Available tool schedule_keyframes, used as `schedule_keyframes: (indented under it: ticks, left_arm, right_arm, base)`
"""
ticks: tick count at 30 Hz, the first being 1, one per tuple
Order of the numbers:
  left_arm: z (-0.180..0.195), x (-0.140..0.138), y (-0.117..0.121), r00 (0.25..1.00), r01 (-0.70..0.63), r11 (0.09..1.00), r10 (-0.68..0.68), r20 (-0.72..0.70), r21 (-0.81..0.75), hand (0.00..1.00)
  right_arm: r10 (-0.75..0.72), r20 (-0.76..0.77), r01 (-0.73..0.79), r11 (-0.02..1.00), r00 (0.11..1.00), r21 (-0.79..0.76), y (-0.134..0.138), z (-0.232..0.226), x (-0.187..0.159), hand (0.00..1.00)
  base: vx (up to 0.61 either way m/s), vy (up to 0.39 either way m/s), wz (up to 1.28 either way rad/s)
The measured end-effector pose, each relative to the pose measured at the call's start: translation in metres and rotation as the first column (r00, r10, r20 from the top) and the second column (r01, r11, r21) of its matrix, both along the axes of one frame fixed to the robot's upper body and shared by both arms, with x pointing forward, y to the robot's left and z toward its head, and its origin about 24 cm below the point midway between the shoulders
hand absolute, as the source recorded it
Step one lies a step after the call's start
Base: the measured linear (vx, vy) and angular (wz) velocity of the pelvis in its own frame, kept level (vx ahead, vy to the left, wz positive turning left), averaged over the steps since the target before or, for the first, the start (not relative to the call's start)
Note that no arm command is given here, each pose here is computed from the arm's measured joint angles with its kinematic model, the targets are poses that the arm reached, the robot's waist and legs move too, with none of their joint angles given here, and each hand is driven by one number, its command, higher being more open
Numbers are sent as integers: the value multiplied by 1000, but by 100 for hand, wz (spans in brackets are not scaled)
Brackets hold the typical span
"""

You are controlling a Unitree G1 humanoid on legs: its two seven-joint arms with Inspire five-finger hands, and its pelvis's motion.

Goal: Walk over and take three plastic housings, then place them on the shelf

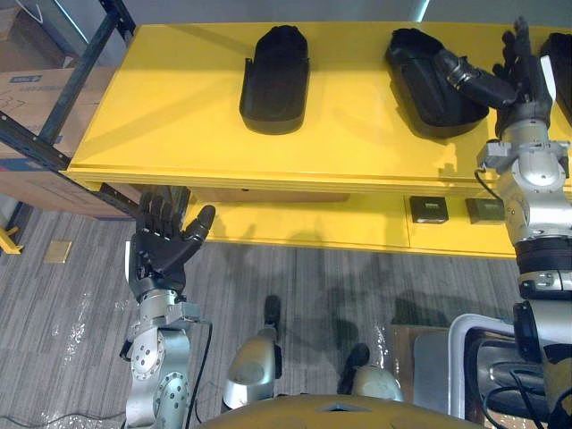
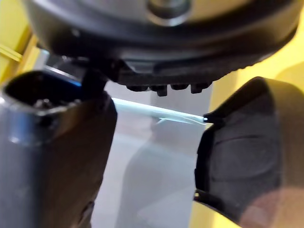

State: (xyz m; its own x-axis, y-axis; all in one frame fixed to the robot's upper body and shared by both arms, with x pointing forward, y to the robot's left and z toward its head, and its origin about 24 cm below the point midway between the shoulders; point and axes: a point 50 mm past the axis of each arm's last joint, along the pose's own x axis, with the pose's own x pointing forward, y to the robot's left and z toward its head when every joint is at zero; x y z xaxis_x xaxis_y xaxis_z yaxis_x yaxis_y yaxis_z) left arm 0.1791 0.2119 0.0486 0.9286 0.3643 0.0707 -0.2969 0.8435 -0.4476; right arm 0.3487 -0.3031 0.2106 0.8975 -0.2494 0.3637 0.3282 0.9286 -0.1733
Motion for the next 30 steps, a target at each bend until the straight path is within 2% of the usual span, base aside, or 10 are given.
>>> schedule_keyframes:
  ticks: [6,11,17,30]
  left_arm:
    - [1,-1,3,1000,-10,1000,10,2,4,100]
    - [9,-2,3,999,-10,1000,10,36,10,100]
    - [16,-1,2,998,2,1000,-4,67,16,100]
    - [15,-1,3,999,20,999,-21,49,29,100]
  right_arm:
    - [-136,-48,139,988,990,69,-24,-17,-5,100]
    - [-174,-46,177,979,984,97,-33,-21,-11,100]
    - [-150,-84,160,979,985,128,-36,-33,-13,100]
    - [17,-151,9,985,988,174,-35,-51,-17,100]
  base:
    - [-4,-17,6]
    - [-10,-22,0]
    - [-7,-18,0]
    - [-1,-25,-1]
